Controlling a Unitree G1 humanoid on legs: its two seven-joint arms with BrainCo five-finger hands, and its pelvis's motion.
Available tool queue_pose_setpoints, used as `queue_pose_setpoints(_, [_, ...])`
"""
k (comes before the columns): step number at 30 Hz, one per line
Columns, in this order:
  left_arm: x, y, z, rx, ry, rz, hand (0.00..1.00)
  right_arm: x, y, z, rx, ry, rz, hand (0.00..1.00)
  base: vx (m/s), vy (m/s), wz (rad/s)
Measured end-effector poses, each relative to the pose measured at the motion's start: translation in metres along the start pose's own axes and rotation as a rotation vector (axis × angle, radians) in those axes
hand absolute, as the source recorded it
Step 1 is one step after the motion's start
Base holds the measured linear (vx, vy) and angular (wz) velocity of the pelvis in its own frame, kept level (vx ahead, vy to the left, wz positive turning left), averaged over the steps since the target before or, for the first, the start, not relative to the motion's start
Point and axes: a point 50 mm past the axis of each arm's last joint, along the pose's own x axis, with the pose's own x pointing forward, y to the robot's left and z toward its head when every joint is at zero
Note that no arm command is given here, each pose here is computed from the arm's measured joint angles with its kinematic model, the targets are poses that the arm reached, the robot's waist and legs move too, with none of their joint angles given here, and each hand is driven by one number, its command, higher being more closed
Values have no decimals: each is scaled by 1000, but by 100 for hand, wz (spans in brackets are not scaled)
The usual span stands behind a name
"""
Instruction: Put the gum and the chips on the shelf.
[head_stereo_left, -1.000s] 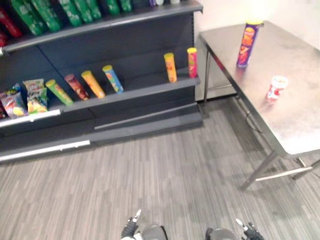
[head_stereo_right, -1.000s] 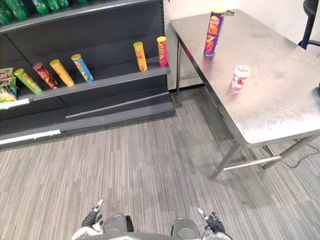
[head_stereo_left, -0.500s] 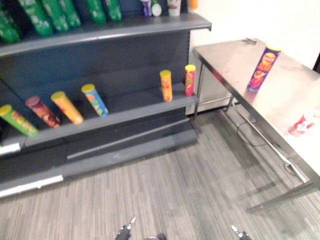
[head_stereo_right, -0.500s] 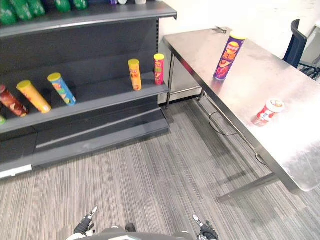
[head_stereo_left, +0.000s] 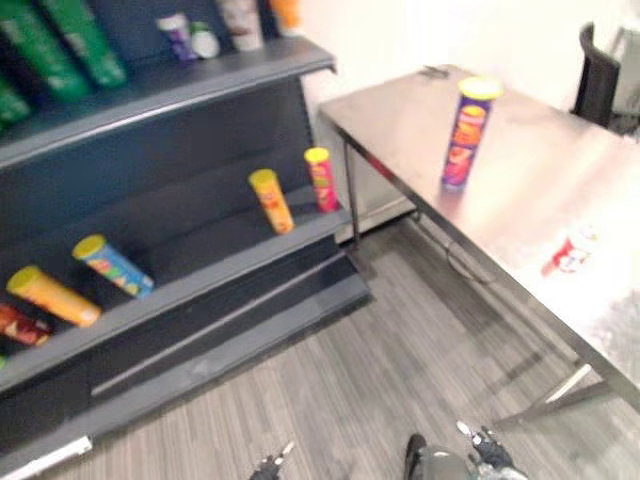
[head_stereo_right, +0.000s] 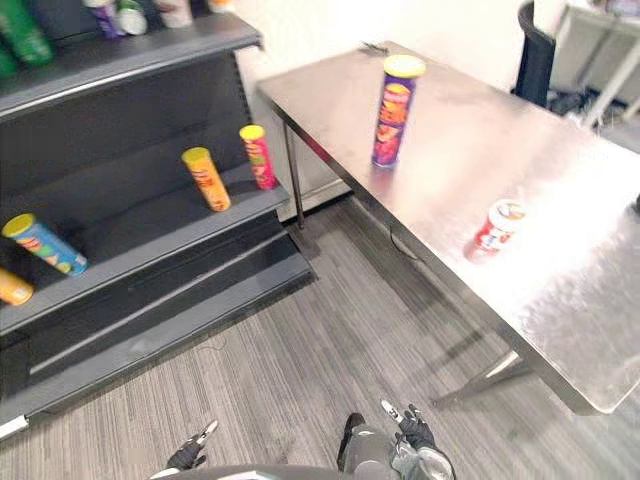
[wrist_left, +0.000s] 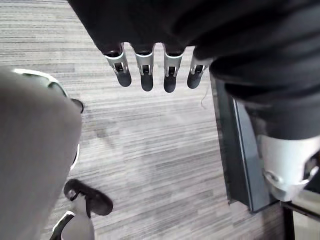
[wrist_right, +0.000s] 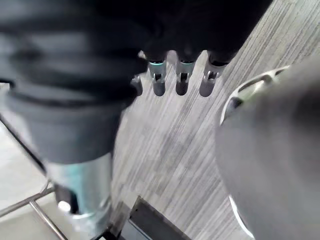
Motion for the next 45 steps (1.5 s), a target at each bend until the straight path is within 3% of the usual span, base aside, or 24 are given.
queue_pose_setpoints(10, [3, 4, 16, -53, -41, 4, 0, -2, -1, -5, 47, 11, -6, 0, 39, -85, -24])
queue_pose_setpoints(15, [-1, -3, 4, -159, -39, 23, 0, -5, -19, -3, 52, 7, -50, 0, 215, 27, -163])
queue_pose_setpoints(20, [-1, 4, 12, -193, -100, 37, 0, -23, -56, -28, 145, 76, -195, 0, 253, 125, -131])
queue_pose_setpoints(25, [-1, 4, 11, -190, -95, 37, 0, -28, -72, -28, 226, 52, -271, 0, 298, 301, -112])
queue_pose_setpoints(27, [-1, 3, 8, -179, -83, 32, 0, -33, -81, -30, 241, 52, -300, 0, 342, 444, -89])
queue_pose_setpoints(32, [-2, 23, 13, -12, -73, 53, 0, -31, -55, -53, 333, 124, -270, 0, 268, 417, -94])
queue_pose_setpoints(36, [0, 18, 15, 69, -68, 31, 0, -28, -51, -51, 322, 137, -281, 0, 80, 226, -66])
queue_pose_setpoints(45, [-1, 13, 9, 113, -49, 22, 0, -31, -60, -52, 361, 130, -336, 0, -25, -21, -9])
